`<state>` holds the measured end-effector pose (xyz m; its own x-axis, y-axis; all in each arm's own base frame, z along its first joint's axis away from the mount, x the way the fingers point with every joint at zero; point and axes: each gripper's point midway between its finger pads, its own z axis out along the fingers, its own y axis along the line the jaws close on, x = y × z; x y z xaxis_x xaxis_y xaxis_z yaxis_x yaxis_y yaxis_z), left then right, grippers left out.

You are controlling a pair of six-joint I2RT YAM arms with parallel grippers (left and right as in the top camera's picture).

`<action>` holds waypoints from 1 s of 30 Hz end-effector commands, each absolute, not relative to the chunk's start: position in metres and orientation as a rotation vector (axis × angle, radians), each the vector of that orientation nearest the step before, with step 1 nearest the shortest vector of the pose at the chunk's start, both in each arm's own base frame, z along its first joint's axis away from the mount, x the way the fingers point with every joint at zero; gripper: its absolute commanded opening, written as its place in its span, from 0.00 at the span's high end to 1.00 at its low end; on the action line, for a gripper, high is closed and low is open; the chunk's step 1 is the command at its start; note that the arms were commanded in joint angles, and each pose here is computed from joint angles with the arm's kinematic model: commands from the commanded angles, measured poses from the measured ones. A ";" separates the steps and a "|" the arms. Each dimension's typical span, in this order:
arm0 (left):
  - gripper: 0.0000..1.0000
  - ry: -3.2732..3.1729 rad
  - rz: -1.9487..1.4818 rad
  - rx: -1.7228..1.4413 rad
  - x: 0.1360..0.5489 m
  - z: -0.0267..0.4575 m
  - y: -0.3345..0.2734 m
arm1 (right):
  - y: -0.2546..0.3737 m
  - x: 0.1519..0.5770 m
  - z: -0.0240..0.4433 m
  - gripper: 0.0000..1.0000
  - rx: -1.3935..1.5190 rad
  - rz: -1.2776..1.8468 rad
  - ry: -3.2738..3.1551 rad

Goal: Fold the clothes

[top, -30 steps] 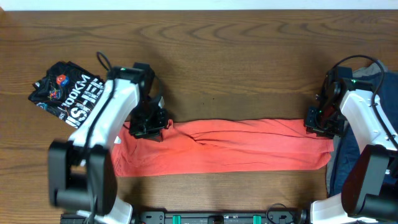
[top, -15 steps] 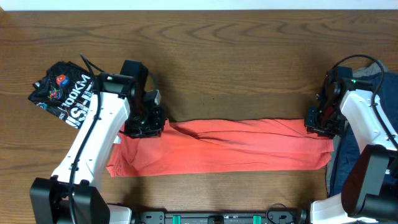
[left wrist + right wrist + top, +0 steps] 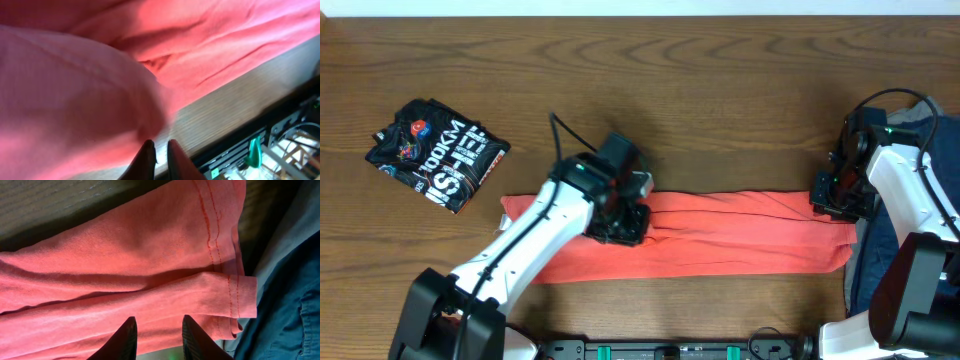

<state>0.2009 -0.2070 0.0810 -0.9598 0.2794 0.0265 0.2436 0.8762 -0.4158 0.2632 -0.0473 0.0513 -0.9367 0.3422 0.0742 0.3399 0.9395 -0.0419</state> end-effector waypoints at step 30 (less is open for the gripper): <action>0.43 -3.085 -0.070 0.263 0.224 0.052 -0.083 | -0.074 0.252 0.035 0.28 -0.482 0.036 -3.007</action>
